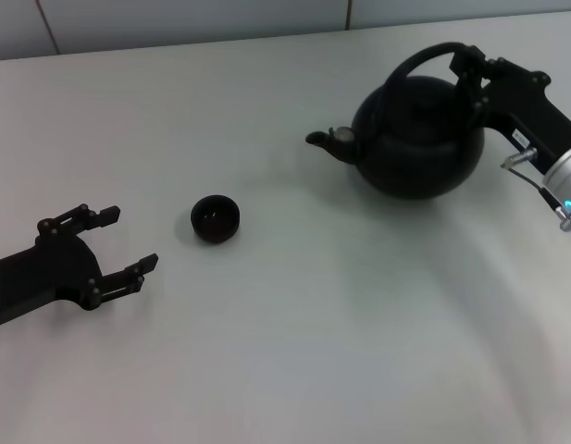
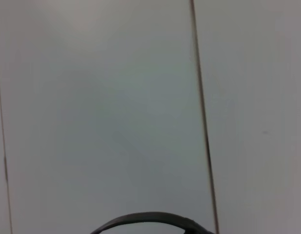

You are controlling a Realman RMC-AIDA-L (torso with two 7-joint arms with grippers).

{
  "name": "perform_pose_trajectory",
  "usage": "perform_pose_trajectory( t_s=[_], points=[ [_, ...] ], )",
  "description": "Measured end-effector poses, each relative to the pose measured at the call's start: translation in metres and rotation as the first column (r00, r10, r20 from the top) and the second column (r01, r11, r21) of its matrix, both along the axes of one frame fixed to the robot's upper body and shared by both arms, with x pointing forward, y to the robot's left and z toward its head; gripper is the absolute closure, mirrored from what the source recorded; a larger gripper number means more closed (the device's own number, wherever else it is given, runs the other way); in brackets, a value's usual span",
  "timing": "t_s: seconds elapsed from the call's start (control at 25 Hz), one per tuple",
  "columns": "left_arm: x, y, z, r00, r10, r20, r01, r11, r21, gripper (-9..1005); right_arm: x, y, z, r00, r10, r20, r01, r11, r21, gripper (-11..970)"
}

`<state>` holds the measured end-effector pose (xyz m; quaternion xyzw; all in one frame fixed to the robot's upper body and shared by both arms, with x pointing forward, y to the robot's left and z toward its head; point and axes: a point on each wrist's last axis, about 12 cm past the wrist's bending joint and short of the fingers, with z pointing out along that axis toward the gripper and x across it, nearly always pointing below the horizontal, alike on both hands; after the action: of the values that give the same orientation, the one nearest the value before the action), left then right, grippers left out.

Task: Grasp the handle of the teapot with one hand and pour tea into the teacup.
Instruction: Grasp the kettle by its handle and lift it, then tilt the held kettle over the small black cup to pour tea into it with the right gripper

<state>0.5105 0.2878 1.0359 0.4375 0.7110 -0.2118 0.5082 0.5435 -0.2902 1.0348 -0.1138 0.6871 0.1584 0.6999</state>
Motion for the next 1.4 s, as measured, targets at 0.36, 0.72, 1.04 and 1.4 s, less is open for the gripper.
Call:
perform_pose_trajectory(
  t_s=[0.36,0.72,1.04,1.4],
  points=[
    [0.000,0.000,0.001,1.000,-0.004,0.002,0.004,1.000,0.000,197,0.023,0.018,0.018,0.995,0.071,0.066,-0.068,0.997,-0.045,845],
    [0.000,-0.001,0.003,1.000,-0.026,-0.011,0.026,1.000,0.009,197,0.042,0.042,0.033,0.970,0.220,0.102,-0.203,0.966,-0.160,845],
    [0.000,-0.001,0.004,0.999,-0.034,-0.014,0.034,0.999,0.016,197,0.048,0.045,0.042,0.949,0.292,0.121,-0.254,0.933,-0.255,844],
    [0.002,-0.003,0.005,0.999,-0.039,-0.011,0.039,0.999,0.015,198,0.054,0.051,0.044,0.935,0.341,0.100,-0.293,0.899,-0.325,844]
  ],
)
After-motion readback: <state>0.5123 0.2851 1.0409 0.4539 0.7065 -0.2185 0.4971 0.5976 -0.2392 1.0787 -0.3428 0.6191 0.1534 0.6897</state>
